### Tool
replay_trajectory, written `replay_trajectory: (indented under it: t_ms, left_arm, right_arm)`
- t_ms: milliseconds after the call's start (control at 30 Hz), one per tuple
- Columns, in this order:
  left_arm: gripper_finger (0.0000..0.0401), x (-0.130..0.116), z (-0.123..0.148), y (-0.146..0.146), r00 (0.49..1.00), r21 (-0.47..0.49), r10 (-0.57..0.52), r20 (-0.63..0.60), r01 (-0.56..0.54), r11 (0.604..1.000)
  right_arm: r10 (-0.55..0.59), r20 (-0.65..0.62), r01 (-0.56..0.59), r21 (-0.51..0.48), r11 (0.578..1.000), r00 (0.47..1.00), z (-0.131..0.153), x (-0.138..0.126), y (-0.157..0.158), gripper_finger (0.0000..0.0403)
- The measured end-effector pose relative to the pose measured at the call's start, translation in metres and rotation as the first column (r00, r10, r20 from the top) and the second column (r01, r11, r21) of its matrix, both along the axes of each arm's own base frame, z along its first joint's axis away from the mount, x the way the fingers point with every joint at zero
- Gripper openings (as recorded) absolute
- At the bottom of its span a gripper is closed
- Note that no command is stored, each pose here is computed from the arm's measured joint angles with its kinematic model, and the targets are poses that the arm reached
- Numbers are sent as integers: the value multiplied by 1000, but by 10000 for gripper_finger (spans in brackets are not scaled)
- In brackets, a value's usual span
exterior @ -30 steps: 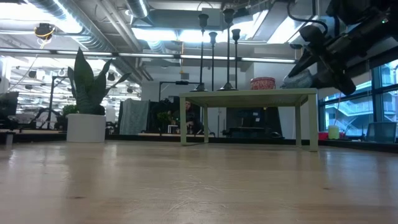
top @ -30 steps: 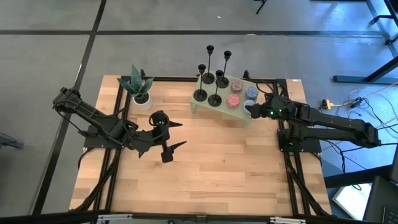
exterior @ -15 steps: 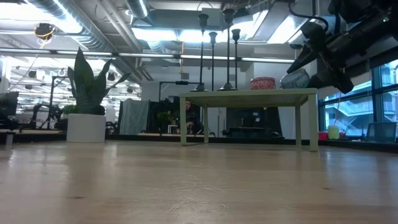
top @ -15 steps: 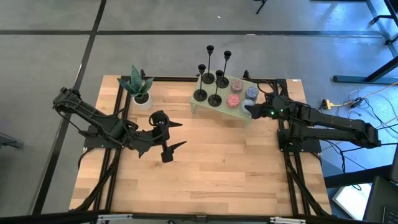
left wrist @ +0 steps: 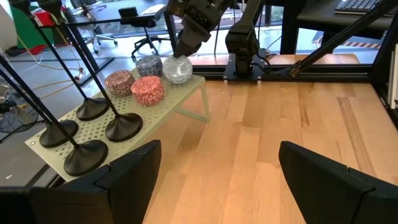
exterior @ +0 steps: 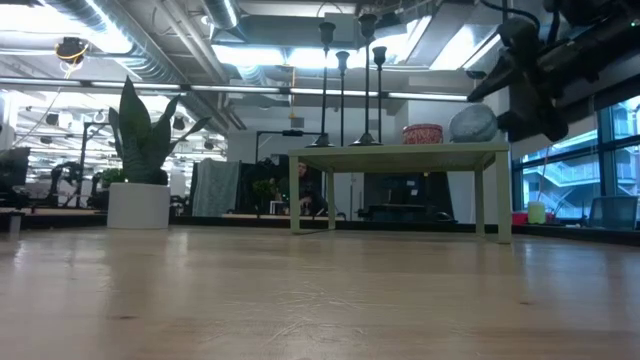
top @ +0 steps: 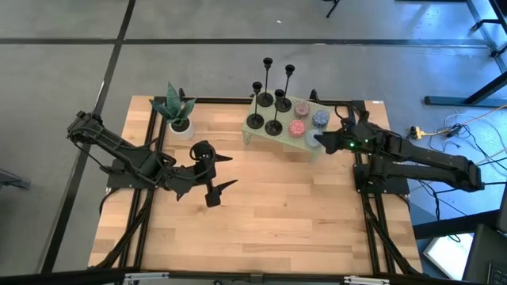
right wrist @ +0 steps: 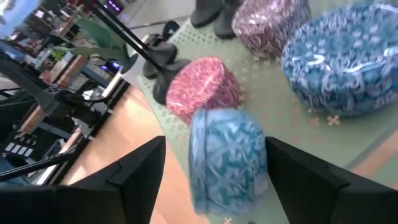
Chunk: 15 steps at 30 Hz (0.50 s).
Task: Pick & Place candle stick holders
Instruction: Put the light blue scented candle on the shelf
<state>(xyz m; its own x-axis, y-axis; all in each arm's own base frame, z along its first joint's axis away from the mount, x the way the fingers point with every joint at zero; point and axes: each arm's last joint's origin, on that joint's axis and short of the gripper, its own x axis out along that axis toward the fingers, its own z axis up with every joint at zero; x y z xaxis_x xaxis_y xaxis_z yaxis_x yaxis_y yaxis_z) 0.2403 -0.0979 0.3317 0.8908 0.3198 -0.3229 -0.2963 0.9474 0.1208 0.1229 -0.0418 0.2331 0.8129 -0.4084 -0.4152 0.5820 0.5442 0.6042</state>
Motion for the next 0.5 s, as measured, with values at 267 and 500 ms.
replay_trajectory:
  t_ms: [267, 500]
  left_arm:
    - [323, 0, 0, 0, 1000, 0, 0, 0, 0, 1000]
    - [323, 0, 0, 0, 1000, 0, 0, 0, 0, 1000]
  right_arm:
    - [-14, -45, 14, 4, 1000, 999, -3, -8, 2, 275]
    - [-24, -72, 23, -12, 1000, 997, -5, -9, 2, 275]
